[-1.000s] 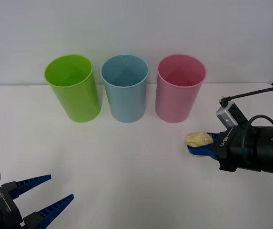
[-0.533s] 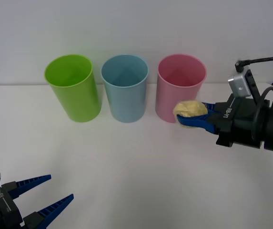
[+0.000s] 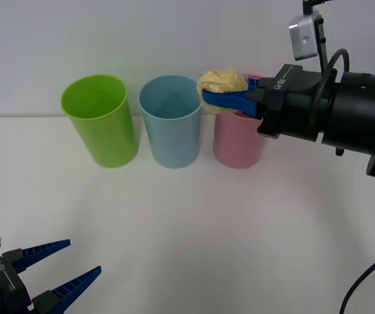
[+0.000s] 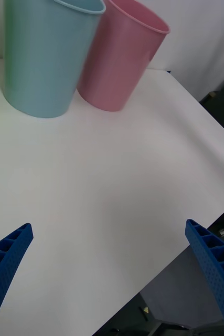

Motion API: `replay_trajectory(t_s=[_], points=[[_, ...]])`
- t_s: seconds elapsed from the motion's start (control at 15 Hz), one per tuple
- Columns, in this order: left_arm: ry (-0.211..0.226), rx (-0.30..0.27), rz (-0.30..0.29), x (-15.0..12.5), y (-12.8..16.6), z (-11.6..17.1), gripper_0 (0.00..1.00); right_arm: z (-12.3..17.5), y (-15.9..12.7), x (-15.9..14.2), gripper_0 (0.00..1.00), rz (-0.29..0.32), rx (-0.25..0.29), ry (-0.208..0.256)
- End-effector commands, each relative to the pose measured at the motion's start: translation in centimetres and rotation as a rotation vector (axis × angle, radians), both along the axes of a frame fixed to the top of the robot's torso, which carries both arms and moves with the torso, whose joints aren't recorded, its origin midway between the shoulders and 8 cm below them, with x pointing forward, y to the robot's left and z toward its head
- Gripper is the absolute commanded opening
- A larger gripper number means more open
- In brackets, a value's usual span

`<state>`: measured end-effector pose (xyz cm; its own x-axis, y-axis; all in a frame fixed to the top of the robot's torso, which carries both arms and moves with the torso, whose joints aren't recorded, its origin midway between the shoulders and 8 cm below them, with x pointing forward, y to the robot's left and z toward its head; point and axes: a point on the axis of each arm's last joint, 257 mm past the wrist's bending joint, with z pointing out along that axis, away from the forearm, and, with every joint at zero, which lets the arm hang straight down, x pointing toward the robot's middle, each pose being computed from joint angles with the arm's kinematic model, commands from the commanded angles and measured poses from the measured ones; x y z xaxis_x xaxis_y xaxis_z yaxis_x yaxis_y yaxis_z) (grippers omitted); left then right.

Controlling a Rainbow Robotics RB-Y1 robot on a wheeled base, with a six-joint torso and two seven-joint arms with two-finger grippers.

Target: Put cans in the blue bin and PET bottles in the pink bin and trash in the green bin.

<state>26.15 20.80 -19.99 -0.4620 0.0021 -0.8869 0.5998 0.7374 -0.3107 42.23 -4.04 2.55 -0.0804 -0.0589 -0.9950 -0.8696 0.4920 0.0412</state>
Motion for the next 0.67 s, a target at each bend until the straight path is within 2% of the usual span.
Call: replay_trajectory(t_s=[0.07, 0.47, 0.67], points=[[0.0, 0.0, 0.0, 0.0, 0.0, 0.0, 1.0, 2.1, 3.3, 2.8, 0.0, 0.009, 0.031, 0.0], [0.0, 0.0, 0.0, 0.0, 0.0, 0.0, 1.0, 5.0, 10.1, 9.5, 0.0, 0.005, 0.083, 0.002], [0.0, 0.0, 0.0, 0.0, 0.0, 0.0, 1.0, 5.6, 12.6, 11.5, 0.0, 0.001, 0.074, 0.006]])
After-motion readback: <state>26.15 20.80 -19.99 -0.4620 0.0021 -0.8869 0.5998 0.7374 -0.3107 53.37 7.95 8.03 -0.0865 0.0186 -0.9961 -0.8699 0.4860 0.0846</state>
